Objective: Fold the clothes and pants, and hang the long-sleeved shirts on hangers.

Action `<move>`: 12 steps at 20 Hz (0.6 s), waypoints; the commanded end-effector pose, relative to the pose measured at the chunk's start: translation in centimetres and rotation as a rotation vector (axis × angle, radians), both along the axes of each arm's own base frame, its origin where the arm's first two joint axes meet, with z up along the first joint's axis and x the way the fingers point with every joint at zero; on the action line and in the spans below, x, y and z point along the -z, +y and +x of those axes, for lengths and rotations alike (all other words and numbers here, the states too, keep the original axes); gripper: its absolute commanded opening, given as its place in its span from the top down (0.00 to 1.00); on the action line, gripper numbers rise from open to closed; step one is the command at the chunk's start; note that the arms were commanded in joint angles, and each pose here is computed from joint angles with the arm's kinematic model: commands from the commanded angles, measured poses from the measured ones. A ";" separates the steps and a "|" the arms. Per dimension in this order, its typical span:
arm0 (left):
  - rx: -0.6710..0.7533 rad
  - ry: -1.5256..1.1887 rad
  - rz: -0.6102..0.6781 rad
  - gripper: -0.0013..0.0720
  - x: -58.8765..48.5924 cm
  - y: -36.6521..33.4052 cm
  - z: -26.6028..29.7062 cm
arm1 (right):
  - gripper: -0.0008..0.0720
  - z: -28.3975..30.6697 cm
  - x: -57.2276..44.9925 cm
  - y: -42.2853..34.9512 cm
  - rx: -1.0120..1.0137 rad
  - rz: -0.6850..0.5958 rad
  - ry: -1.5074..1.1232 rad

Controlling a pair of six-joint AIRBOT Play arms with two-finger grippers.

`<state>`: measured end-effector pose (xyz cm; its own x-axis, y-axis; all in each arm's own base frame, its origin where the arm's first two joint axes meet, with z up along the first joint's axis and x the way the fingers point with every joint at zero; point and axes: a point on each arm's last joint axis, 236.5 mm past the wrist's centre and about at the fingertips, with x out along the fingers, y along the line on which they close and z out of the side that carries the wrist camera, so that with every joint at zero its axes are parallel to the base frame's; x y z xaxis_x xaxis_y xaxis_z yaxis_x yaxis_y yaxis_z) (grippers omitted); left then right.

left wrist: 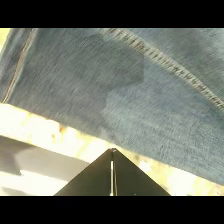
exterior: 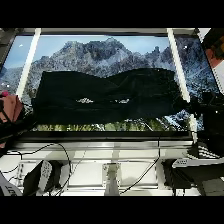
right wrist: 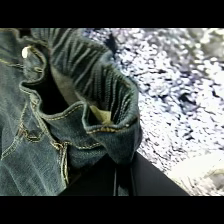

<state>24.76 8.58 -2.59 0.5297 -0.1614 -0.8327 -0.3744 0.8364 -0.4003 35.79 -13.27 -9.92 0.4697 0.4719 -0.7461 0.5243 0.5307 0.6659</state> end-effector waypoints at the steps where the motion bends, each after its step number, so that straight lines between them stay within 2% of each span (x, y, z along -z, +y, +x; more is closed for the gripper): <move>1: -0.158 -0.002 -0.092 0.97 0.4 2.1 -1.9 | 0.95 -0.1 -0.2 0.3 -0.021 0.002 -0.009; 3: -0.359 -0.004 -0.157 0.97 0.2 4.4 -2.7 | 0.95 -0.1 -0.2 0.5 -0.028 0.007 -0.008; 4: -0.417 -0.004 -0.190 0.93 0.1 4.6 -2.8 | 0.95 -0.1 -0.2 0.5 -0.029 0.007 -0.008; 5: -0.422 -0.003 -0.193 0.65 0.1 4.6 -2.8 | 0.95 -0.1 -0.3 0.5 -0.027 0.009 -0.010; 6: -0.423 -0.005 -0.195 0.31 0.1 4.6 -2.8 | 0.95 0.0 -0.3 0.6 -0.024 0.013 -0.012; 7: -0.425 -0.002 -0.188 0.26 0.2 4.8 -2.9 | 0.95 0.2 -0.5 0.7 -0.019 0.023 -0.019; 12: -0.533 -0.013 -0.180 0.26 1.2 6.2 -2.9 | 0.95 2.0 -2.9 1.9 0.032 0.140 -0.097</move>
<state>21.94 13.80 -3.24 0.5837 -0.0509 -0.8104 -0.6861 0.5028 -0.5257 36.72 -12.04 -8.43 0.5084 0.5225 -0.6845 0.4909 0.4773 0.7289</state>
